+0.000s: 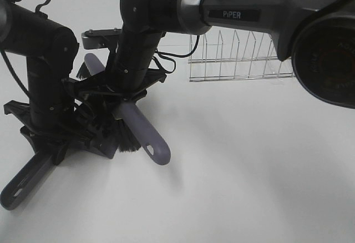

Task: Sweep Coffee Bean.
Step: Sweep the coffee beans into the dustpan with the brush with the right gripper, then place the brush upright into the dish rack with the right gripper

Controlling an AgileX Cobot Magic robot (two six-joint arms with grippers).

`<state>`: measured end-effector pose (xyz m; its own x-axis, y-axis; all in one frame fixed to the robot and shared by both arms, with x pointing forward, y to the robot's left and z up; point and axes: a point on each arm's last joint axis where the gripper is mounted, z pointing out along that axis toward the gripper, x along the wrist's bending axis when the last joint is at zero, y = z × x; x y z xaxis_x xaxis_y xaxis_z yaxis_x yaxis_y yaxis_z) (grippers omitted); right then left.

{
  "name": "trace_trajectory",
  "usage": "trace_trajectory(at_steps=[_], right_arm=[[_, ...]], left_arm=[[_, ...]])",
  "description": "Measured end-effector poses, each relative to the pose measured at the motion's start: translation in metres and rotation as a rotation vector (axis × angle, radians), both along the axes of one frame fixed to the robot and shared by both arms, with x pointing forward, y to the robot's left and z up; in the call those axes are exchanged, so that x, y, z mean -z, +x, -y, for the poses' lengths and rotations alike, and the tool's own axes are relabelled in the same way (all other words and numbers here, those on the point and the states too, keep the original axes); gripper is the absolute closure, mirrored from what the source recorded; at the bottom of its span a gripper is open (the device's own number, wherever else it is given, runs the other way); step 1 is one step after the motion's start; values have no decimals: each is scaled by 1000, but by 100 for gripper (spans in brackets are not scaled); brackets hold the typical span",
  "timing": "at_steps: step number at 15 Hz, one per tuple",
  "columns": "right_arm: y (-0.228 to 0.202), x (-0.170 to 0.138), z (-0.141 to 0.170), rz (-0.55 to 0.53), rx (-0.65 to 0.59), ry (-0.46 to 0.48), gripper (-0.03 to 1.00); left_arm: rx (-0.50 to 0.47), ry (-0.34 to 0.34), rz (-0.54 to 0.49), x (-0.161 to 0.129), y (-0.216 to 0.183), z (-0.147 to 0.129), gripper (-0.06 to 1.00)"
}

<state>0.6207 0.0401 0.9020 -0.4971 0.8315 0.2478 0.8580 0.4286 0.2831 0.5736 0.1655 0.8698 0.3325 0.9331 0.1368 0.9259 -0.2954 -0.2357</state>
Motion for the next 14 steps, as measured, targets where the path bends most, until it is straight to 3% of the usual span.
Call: trace_trajectory(at_steps=[8, 11, 14], right_arm=[[15, -31, -5, 78, -48, 29, 69], [19, -56, 2, 120, -105, -85, 69], [21, -84, 9, 166, -80, -142, 69]], left_arm=[[1, -4, -2, 0, 0, 0, 61], [-1, -5, -2, 0, 0, 0, 61], [-9, -8, -1, 0, 0, 1, 61]])
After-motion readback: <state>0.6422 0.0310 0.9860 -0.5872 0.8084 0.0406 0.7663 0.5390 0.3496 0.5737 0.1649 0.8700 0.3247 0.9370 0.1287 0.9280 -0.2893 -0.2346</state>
